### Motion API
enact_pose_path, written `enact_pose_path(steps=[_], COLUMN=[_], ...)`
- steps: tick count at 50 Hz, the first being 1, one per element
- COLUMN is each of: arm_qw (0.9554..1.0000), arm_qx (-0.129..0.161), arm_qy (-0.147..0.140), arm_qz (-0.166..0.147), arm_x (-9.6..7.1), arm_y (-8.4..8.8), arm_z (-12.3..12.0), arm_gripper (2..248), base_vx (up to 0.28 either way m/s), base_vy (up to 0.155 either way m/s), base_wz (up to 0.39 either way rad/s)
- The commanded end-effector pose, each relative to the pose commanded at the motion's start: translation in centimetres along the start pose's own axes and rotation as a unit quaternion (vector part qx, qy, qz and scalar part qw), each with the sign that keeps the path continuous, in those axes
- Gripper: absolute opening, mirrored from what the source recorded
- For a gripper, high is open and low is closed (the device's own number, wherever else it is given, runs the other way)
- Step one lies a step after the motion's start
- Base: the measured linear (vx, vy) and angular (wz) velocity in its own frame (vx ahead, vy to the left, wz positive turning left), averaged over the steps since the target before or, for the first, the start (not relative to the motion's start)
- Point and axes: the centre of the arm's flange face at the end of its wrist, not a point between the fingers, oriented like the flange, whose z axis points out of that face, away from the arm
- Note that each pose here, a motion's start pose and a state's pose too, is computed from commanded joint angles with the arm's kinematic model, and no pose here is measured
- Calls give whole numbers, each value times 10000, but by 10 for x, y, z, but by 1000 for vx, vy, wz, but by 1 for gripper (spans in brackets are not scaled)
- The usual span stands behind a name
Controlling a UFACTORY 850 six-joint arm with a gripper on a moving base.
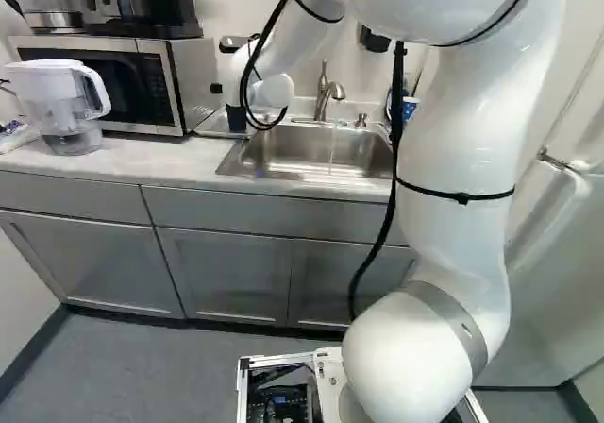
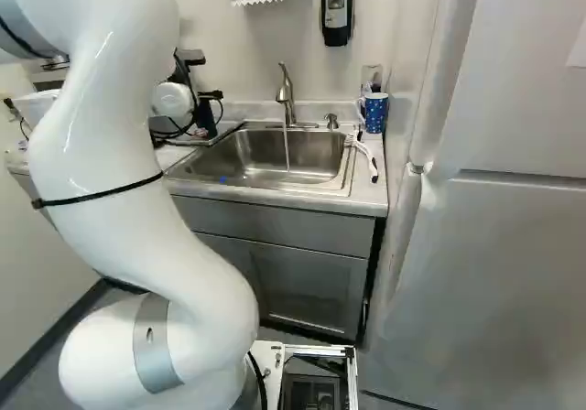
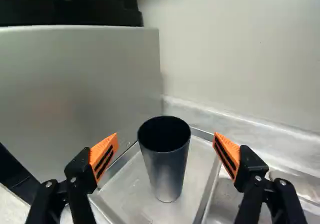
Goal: Rinse the cup and place it in the tray
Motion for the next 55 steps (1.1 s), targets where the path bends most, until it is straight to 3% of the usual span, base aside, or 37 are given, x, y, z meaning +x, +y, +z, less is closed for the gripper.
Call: enact_pose_path(steps=[22, 55], arm_qw=[9999, 9998], arm_qx=[-4, -144], arm_qy=[-107, 165], arm_qz=[7, 35], arm_x=[18, 53], arm_y=[1, 19], arm_z=[-7, -25], arm_gripper=[247, 247], base_vx=[0, 0], base_vy=[0, 0], base_wz=[0, 0])
